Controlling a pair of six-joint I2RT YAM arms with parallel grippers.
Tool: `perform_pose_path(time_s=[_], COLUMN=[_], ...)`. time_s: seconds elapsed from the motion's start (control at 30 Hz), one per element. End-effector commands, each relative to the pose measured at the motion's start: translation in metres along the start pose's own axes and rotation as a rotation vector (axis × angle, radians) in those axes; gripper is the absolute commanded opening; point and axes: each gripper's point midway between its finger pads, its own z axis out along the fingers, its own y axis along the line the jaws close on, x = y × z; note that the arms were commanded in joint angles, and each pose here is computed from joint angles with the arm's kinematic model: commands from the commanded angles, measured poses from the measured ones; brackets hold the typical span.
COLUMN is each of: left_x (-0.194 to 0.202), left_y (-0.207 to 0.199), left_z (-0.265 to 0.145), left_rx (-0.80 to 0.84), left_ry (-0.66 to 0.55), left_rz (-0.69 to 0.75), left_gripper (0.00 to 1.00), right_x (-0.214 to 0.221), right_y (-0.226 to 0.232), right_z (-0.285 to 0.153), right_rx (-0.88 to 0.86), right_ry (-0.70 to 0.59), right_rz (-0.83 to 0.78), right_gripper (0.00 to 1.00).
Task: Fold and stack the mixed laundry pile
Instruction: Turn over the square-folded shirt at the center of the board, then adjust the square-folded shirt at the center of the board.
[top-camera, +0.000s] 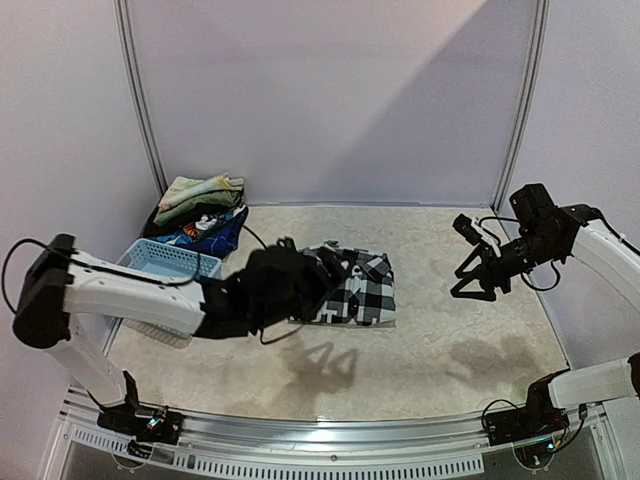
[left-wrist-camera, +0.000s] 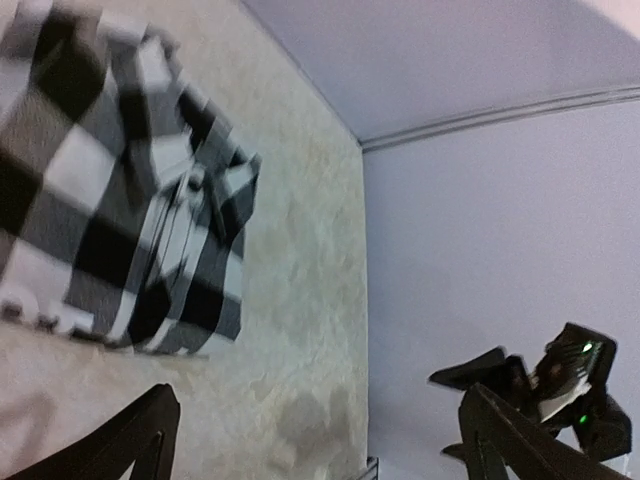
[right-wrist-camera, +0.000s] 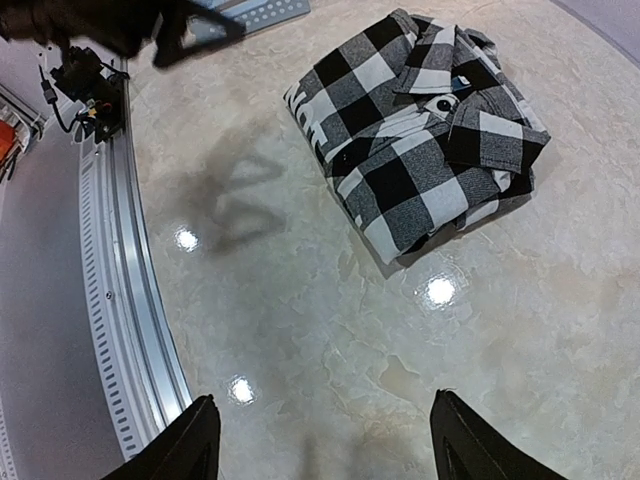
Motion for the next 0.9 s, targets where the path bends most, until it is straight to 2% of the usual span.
perform_pose_path(time_s=[0.0, 0.07, 0.2, 0.3, 0.33, 0.37, 0.4, 0.53, 0.63, 0.7, 0.87], left_x=[-0.069, -0.098, -0.164, -0.202, -0.204, -0.193, -0.185, -0.171, -0.155, -0.149, -0.147], left_y=[-0.005, 0.002, 0.026, 0.06, 0.067, 0.07, 0.069, 0.086, 0.097, 0.103, 0.132], left_z=[-0.028, -0.026, -0.024, -0.024, -0.014, 0.004, 0.018, 0.038, 0.054, 0.065, 0.083], left_rx=[-0.276, -0.414, -0.759, -0.936, -0.887, -0.764, -0.641, -0.531, -0.428, -0.379, -0.403], left_ry=[-0.044, -0.036, -0.104, -0.108, -0.06, 0.031, 0.09, 0.191, 0.267, 0.29, 0.337], left_rz=[0.58, 0.792, 1.021, 0.952, 0.923, 0.914, 0.898, 0.687, 0.609, 0.57, 0.482], left_gripper=[1.0, 1.0, 1.0, 1.0, 0.98, 0.84, 0.74, 0.76, 0.9, 0.9, 0.9], right_x=[0.005, 0.004, -0.006, -0.018, -0.023, -0.028, -0.034, -0.019, -0.015, -0.008, -0.003], right_y=[-0.013, -0.028, -0.05, -0.069, -0.074, -0.08, -0.084, -0.11, -0.127, -0.137, -0.144], right_z=[0.006, 0.009, 0.015, 0.031, 0.036, 0.045, 0.051, 0.106, 0.131, 0.149, 0.184], right_rx=[0.047, 0.102, 0.159, 0.129, 0.101, 0.059, 0.02, -0.148, -0.182, -0.202, -0.244], right_ry=[0.004, 0.001, -0.034, -0.047, -0.051, -0.044, -0.044, 0.064, 0.085, 0.109, 0.168], right_rz=[0.025, 0.051, 0.151, 0.257, 0.292, 0.345, 0.374, 0.613, 0.665, 0.716, 0.809], right_gripper=[0.73, 0.74, 0.79, 0.81, 0.82, 0.82, 0.85, 0.91, 0.94, 0.94, 0.92])
